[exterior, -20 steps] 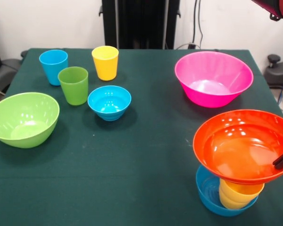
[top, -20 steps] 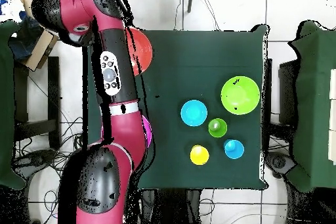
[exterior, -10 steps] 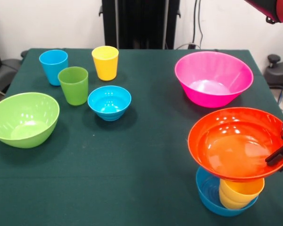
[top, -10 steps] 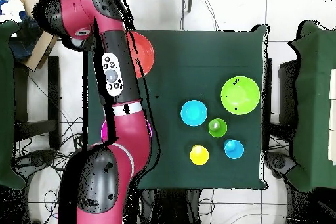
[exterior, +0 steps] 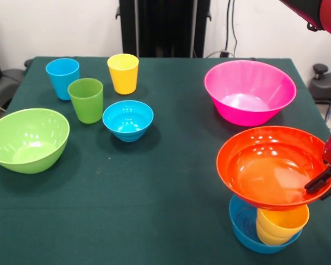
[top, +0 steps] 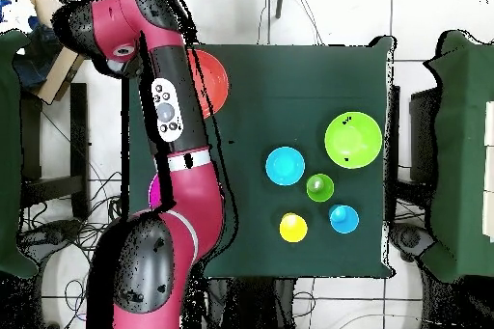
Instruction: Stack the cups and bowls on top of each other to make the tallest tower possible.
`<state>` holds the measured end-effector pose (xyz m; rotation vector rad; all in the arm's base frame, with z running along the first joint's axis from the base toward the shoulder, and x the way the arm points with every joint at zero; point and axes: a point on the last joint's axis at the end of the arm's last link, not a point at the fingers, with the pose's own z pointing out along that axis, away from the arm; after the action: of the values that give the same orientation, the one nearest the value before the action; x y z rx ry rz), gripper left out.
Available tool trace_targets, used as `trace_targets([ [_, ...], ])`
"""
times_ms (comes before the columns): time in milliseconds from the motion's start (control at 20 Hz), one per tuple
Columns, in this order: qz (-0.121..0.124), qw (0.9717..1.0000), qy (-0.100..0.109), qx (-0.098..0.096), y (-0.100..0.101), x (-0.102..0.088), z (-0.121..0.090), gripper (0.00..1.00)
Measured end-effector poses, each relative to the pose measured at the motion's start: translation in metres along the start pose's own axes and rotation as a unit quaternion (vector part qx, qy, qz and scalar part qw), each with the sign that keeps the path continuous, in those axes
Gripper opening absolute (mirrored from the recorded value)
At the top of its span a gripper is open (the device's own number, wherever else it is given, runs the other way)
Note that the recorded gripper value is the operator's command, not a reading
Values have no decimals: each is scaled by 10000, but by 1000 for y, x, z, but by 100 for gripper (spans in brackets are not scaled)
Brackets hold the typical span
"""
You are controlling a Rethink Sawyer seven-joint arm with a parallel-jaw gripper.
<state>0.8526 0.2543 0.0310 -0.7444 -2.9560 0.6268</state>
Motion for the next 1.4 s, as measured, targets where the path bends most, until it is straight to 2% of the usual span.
trace_targets([
  [500,20,9998,-171,-41,3,-4,5,0],
  [800,-80,9998,-82,-150,-1,-3,4,0],
  [900,-213,9995,-34,-244,-6,-2,2,0],
  [1000,-440,9981,10,-427,-17,-2,3,0],
  [1200,-669,9958,-4,-631,-35,-5,6,0],
  [1300,-801,9940,-23,-745,-51,-7,12,0],
  [1400,-869,9931,-37,-791,-62,-8,16,0],
])
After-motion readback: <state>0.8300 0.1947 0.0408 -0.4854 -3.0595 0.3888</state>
